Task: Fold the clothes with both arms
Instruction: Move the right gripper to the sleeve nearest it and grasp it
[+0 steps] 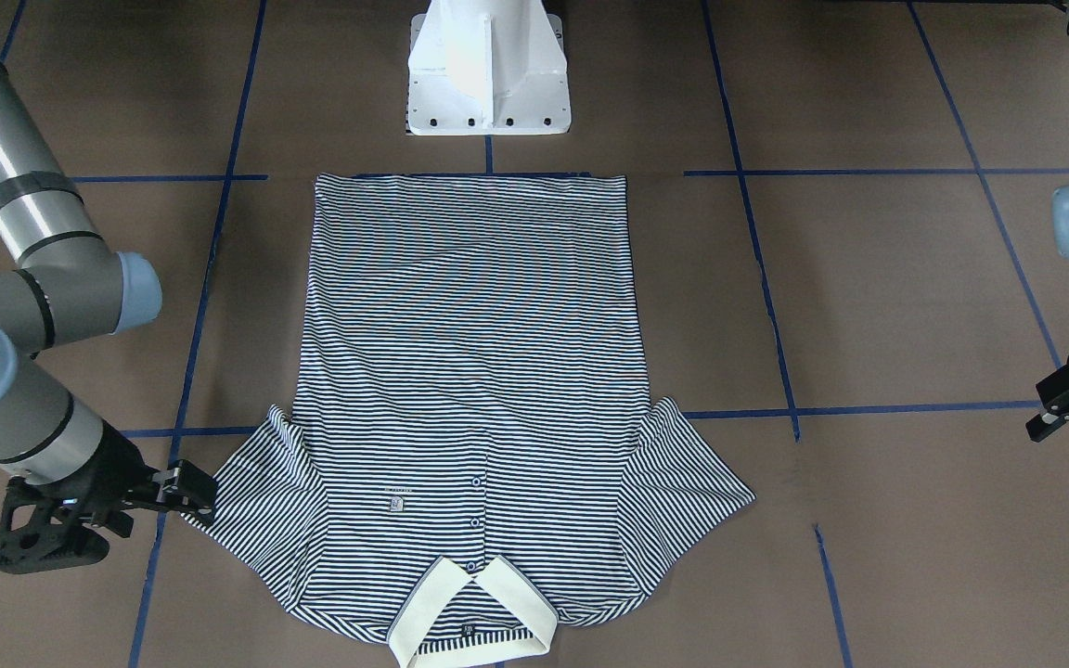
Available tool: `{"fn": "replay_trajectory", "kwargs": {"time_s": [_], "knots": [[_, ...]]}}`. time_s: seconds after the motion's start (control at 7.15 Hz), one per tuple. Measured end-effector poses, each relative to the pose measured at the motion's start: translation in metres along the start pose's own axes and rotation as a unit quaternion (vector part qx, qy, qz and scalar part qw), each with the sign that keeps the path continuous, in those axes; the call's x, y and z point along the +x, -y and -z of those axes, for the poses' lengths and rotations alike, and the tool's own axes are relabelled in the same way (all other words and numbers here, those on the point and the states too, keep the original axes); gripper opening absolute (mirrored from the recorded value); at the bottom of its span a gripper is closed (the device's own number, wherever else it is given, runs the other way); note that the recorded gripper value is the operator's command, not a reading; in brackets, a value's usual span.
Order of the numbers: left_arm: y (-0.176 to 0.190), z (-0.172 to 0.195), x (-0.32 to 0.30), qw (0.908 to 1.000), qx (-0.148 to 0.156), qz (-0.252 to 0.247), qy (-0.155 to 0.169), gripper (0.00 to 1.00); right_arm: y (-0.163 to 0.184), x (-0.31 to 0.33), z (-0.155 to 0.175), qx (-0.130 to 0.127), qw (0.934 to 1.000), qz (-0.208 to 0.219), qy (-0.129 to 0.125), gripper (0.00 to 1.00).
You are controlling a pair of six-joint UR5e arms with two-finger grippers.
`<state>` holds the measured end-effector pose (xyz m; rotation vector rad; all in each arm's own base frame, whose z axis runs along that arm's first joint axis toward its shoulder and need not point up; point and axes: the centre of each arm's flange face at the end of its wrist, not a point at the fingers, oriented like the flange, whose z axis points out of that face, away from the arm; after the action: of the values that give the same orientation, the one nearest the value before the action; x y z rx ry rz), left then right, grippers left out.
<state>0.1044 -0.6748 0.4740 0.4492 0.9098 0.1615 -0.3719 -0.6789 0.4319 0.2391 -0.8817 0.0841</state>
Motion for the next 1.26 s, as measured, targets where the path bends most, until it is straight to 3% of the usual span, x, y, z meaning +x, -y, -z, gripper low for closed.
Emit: {"fn": "replay_trajectory", "kwargs": {"time_s": [0.56, 0.7, 0.84, 0.98, 1.26], "knots": [[-0.001, 0.002, -0.001, 1.0, 0.001, 0.002, -0.001, 1.0, -0.022, 0.011, -0.029, -0.05, 0.9974, -0.004, -0.053, 0.95], [-0.001, 0.002, -0.002, 1.0, 0.001, 0.002, -0.001, 1.0, -0.021, 0.011, -0.029, -0.055, 0.9968, -0.001, -0.058, 0.83], [-0.002, 0.003, -0.002, 1.0, 0.001, 0.003, -0.001, 1.0, -0.02, 0.007, -0.029, -0.058, 0.9964, -0.001, -0.062, 0.42], [-0.002, 0.002, -0.003, 1.0, 0.001, 0.004, -0.001, 1.0, -0.018, 0.004, -0.028, -0.059, 0.9962, -0.001, -0.064, 0.26], [-0.002, 0.002, -0.004, 1.0, 0.0, 0.004, -0.001, 1.0, -0.015, 0.003, -0.028, -0.061, 0.996, 0.006, -0.066, 0.15]]}}
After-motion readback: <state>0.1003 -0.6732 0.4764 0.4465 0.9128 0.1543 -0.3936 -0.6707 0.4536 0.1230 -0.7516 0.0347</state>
